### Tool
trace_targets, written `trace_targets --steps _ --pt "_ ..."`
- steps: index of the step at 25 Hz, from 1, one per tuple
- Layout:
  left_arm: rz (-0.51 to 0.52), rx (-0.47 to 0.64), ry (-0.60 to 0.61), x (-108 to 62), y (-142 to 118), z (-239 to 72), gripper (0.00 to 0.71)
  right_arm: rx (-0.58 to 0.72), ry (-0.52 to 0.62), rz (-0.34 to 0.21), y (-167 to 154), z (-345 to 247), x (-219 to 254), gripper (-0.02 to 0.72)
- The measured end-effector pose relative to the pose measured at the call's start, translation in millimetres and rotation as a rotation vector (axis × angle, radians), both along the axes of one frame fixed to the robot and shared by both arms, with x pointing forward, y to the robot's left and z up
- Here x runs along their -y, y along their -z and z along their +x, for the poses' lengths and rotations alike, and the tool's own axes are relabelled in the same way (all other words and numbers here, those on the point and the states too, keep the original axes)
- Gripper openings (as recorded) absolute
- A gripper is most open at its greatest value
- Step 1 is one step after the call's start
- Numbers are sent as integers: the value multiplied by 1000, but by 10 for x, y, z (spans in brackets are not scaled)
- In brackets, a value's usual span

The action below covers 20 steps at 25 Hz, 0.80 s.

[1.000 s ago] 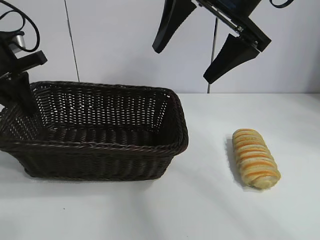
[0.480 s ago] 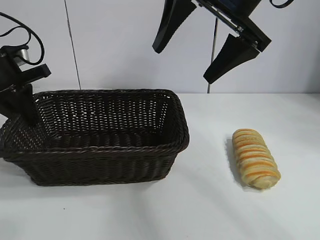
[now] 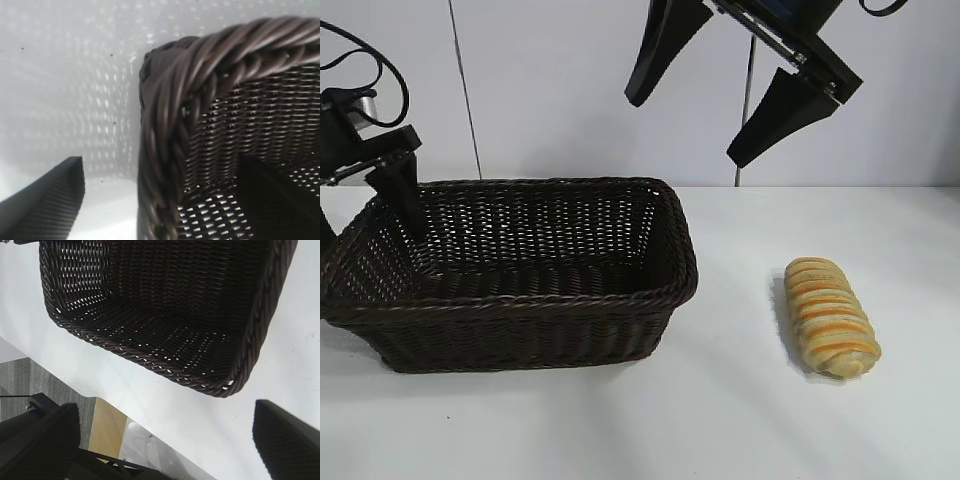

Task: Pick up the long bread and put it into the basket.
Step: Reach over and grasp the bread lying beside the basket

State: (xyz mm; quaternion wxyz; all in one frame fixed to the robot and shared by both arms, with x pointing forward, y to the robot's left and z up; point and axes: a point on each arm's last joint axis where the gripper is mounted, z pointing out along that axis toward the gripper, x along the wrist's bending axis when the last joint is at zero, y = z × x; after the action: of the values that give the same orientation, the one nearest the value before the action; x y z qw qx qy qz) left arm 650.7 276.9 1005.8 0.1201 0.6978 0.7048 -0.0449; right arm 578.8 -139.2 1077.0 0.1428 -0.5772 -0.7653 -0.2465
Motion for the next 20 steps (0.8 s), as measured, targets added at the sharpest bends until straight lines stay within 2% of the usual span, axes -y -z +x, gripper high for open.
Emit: trace_targets --steps 8,11,13,15,17,20 --pt "15 231 -66 -67 -981 -295 606 0 0 0 0 0 0 650" --pt "87 296 -88 -138 -1244 -462 606 0 0 0 0 0 0 650" --pt "195 326 -139 -300 -1363 -546 606 0 -1 0 0 0 0 650" --pt "307 349 -224 -559 -1471 -634 606 3 -2 -4 0 2 3 650" --pt "348 356 -312 -808 -1549 -727 606 6 -2 -11 3 4 8 650" --pt "331 363 -403 -1021 -1632 -850 606 12 -3 -21 8 7 16 650"
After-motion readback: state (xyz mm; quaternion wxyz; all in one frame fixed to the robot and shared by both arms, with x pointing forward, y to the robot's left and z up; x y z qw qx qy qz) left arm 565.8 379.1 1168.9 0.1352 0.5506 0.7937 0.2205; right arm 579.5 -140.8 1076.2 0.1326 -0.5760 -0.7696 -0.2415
